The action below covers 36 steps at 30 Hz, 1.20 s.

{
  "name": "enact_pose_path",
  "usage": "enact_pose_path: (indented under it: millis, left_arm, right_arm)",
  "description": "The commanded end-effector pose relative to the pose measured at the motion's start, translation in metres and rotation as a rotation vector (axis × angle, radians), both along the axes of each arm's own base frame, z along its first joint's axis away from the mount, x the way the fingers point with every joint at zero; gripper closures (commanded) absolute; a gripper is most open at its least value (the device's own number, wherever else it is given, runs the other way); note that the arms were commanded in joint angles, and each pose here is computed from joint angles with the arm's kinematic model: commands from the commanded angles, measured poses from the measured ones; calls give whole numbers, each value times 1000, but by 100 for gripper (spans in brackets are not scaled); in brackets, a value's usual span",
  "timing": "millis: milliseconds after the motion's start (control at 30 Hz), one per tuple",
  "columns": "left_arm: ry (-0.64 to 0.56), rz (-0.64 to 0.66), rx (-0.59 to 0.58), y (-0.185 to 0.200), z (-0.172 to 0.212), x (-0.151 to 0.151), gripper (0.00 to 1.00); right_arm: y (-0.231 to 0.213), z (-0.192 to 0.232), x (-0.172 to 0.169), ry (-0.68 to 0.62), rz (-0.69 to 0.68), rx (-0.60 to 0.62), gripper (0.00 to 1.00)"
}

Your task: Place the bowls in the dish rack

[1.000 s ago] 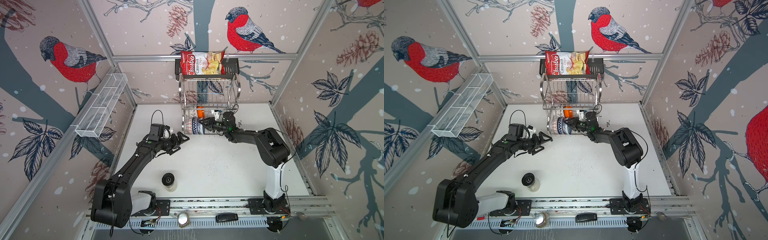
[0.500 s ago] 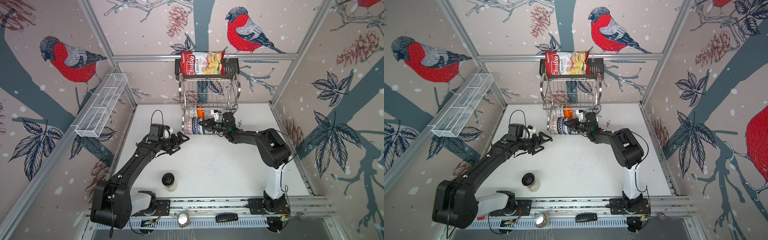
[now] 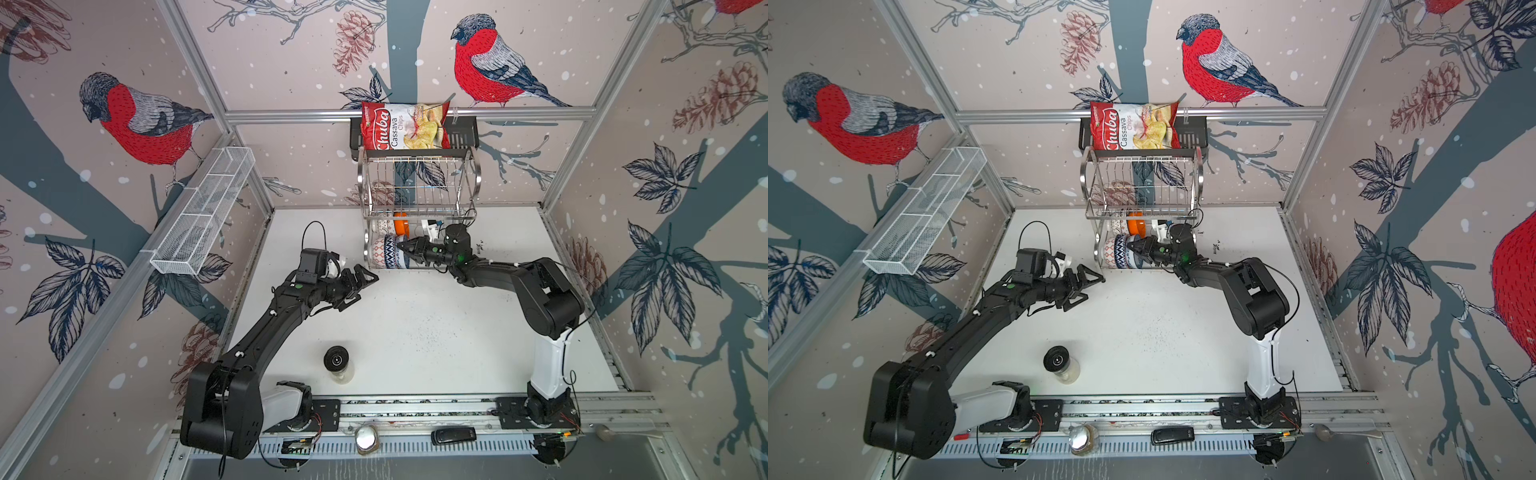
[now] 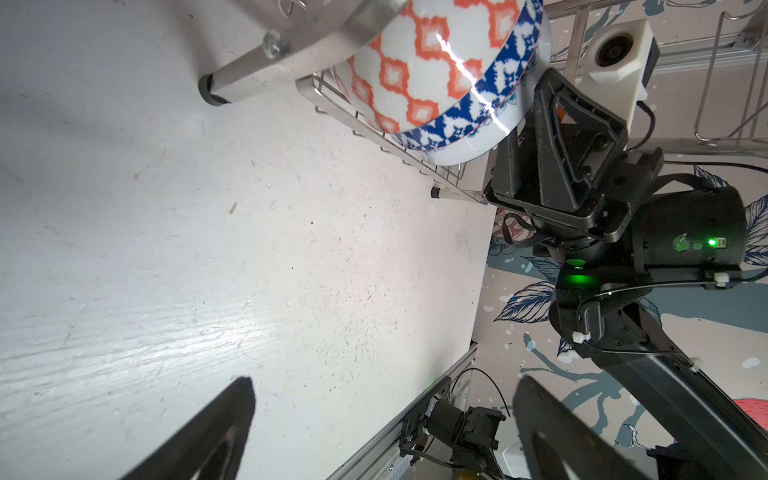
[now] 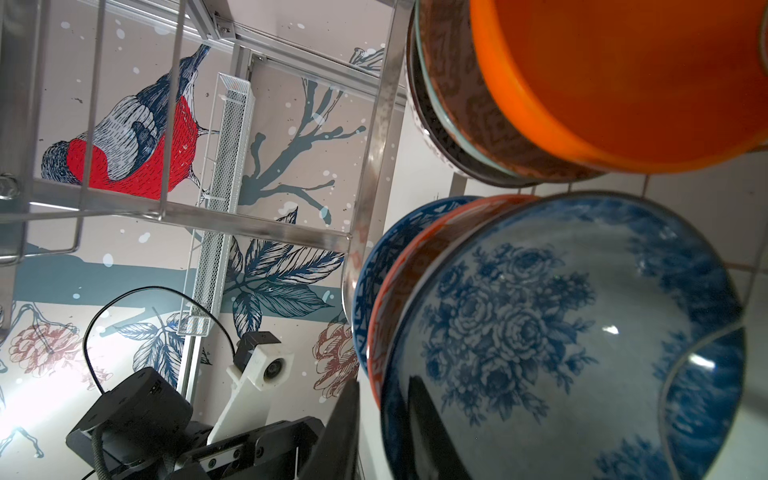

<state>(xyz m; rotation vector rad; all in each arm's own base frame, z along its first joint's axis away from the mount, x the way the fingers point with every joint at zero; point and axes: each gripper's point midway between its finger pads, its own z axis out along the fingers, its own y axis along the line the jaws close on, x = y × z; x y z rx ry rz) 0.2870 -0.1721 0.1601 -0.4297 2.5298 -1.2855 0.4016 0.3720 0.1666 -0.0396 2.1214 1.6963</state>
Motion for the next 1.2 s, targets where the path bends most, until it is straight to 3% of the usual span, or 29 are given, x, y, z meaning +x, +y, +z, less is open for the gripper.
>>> enact_pose_path:
  millis: [0,700,1167]
  left_arm:
    - [-29,4,-13,-1,5,4,3]
    - [-55,4,-16,-3,11,11,3]
    - [-265,107,34,17,63,32,3]
  right_arm:
    - [-2,13,0,-38,-2,19,75]
    - [-33,34,-11,-64,-59,16,64]
    - [-86,35,-29,-77,-129,-80,50]
